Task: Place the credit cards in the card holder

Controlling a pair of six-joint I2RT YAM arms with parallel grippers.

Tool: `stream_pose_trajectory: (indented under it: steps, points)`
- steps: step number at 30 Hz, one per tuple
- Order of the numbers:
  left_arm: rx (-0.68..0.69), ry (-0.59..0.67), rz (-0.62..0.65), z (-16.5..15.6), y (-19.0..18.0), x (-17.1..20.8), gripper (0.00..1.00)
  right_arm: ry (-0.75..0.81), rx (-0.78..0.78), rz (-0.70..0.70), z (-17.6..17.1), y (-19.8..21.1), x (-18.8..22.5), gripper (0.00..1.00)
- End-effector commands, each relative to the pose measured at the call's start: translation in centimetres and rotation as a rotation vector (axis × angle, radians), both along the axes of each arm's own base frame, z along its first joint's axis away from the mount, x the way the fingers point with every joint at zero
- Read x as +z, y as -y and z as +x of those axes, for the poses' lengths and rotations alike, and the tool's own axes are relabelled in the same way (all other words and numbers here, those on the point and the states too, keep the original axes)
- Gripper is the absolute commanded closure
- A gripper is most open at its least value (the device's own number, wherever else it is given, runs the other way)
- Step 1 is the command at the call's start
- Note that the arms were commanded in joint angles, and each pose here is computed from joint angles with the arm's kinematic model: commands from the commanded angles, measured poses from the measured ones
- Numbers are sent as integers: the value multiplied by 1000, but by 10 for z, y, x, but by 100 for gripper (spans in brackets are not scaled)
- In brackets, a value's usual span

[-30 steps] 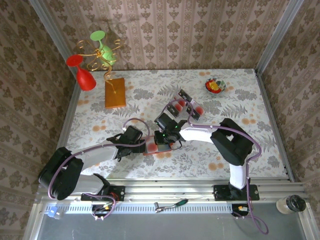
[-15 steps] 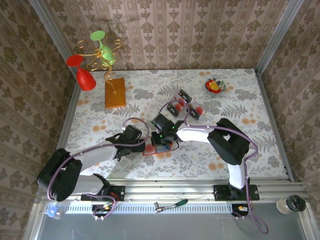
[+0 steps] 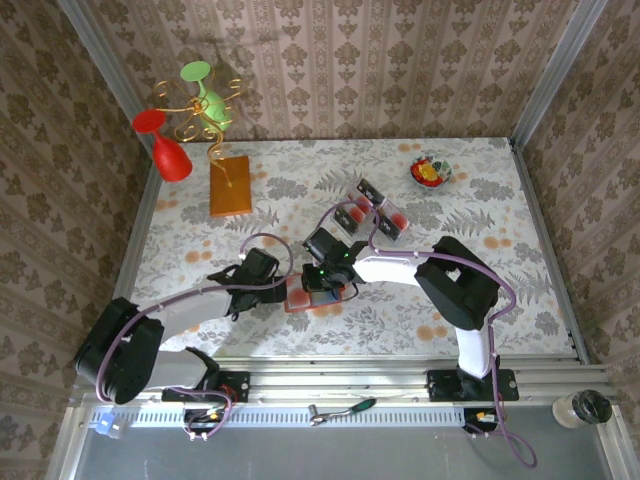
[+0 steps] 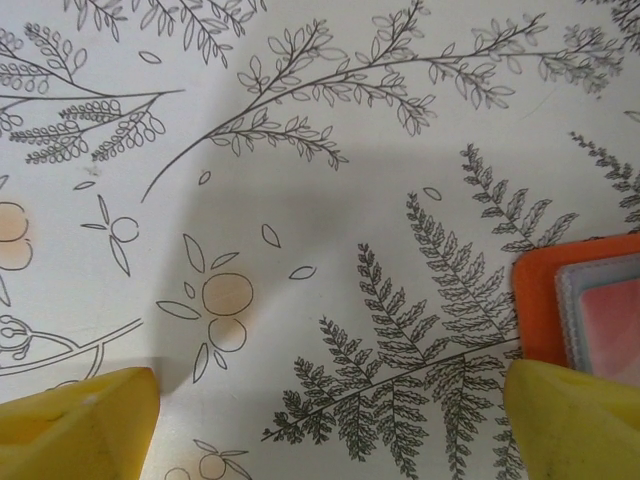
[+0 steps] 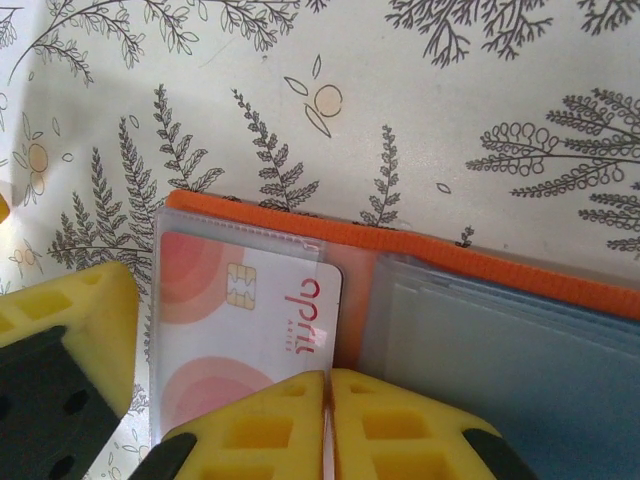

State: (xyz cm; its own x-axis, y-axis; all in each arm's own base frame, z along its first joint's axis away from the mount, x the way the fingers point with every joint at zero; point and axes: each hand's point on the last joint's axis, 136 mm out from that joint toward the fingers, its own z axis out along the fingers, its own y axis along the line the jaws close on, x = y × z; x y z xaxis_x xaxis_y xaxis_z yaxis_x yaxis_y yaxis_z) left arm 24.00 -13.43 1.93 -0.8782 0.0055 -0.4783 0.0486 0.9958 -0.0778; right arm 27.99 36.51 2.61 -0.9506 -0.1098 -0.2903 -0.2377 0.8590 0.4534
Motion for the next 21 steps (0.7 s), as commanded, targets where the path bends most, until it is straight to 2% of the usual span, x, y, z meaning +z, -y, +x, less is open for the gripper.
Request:
stream_pose_trajectory:
  steps: [1,6,21]
  points:
    - [-7,-30,9,-3,-1,-9,10,10,9,13,-3,-3,14,87]
    - [-7,-30,7,-3,-1,-11,10,32,3,7,-1,1,22,87]
    - [-12,-27,6,-3,0,-10,10,-13,8,7,-10,-2,2,88]
